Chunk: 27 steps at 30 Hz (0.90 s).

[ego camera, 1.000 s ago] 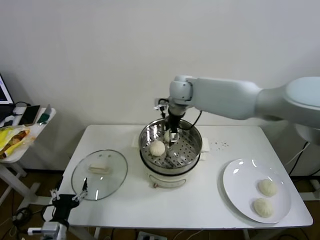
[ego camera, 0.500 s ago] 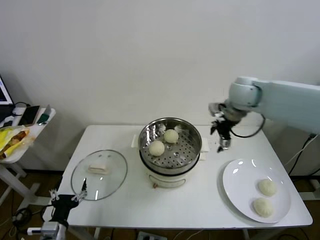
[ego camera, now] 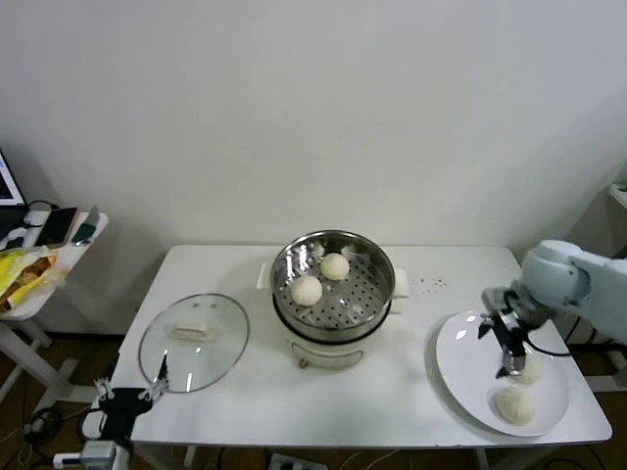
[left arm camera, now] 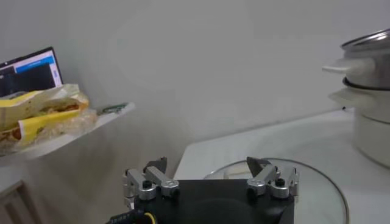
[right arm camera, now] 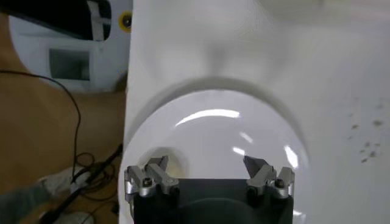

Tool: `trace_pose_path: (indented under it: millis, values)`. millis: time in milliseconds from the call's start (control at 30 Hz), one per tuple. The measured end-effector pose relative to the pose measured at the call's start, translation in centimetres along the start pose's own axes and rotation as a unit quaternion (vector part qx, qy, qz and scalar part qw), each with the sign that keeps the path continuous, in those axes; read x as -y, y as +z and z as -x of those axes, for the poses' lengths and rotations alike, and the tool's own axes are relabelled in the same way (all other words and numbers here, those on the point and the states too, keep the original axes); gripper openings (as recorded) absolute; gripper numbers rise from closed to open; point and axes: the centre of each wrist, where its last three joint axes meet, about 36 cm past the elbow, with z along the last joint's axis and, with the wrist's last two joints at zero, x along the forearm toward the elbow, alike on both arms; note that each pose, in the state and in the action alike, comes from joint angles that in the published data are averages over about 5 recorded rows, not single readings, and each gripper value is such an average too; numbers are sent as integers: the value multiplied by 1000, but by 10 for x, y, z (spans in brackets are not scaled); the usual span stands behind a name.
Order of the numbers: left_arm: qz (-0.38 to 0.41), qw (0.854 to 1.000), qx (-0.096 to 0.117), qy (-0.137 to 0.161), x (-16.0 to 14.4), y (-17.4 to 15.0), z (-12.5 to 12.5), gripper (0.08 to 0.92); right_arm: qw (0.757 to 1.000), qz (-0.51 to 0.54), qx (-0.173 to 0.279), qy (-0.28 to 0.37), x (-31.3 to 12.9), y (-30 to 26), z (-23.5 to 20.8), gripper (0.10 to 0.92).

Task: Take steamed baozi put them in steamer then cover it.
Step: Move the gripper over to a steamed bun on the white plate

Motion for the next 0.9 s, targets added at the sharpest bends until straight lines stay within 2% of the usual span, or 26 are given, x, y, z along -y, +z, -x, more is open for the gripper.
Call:
trace_pose_path:
  millis: [267, 900]
  values:
    - [1, 1000, -1, 1, 4, 2, 1, 823, 1000, 6, -19, -13, -20, 19, 28, 823]
    - [4, 1000, -7, -2, 3, 8, 0, 823, 999, 6, -42, -28, -23, 26, 63, 822]
